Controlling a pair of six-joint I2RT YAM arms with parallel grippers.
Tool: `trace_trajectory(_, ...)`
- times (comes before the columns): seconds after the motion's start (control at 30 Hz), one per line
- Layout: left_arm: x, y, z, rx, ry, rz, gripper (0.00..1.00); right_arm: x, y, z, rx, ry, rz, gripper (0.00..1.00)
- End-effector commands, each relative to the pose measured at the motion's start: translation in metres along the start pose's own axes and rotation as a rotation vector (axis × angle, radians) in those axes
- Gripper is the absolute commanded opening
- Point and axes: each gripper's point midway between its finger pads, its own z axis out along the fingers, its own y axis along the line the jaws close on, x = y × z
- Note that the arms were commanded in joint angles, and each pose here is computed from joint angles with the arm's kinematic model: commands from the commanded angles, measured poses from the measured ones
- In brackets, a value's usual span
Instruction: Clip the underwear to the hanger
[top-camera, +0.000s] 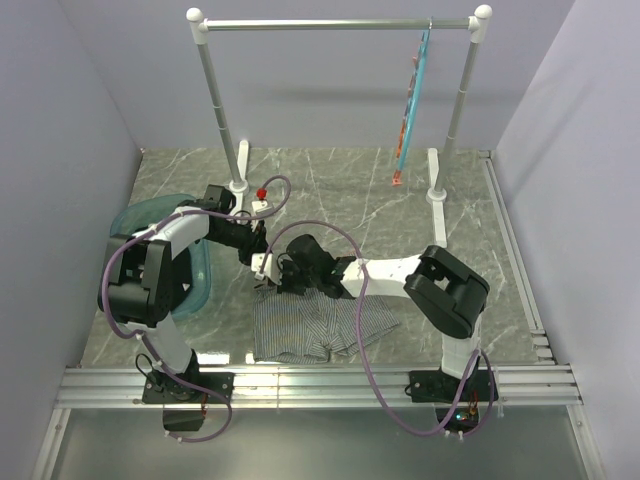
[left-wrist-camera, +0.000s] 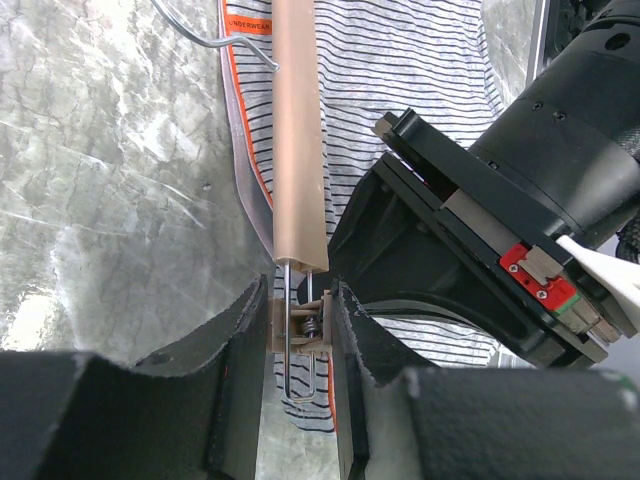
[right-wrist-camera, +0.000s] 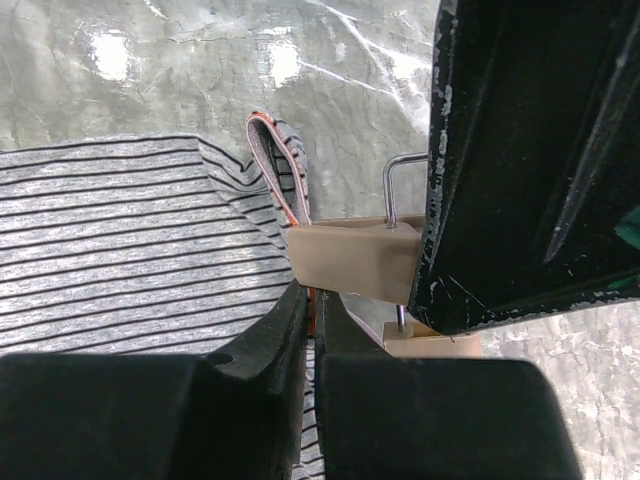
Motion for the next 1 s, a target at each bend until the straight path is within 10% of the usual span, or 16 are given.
trace_trajectory(0.0,-0.005,-0.005,0.001,0.006,-0.007,0.007,0.07,-0.033,-0.019,-0.011,0.048,-0.101,0.000,0.00)
trace_trajectory(0.33,-0.011,0.004,0.000,-0.035,-0.006,-0.021,0.44,-0.034,-0.020,-0.015,0.064,-0.113,-0.012,0.00)
trace_trajectory(0.97,-0.037,0.021,-0.018,-0.133,-0.039,-0.072,0.68,-0.032,-0.017,-0.020,0.074,-0.126,-0.034,0.00)
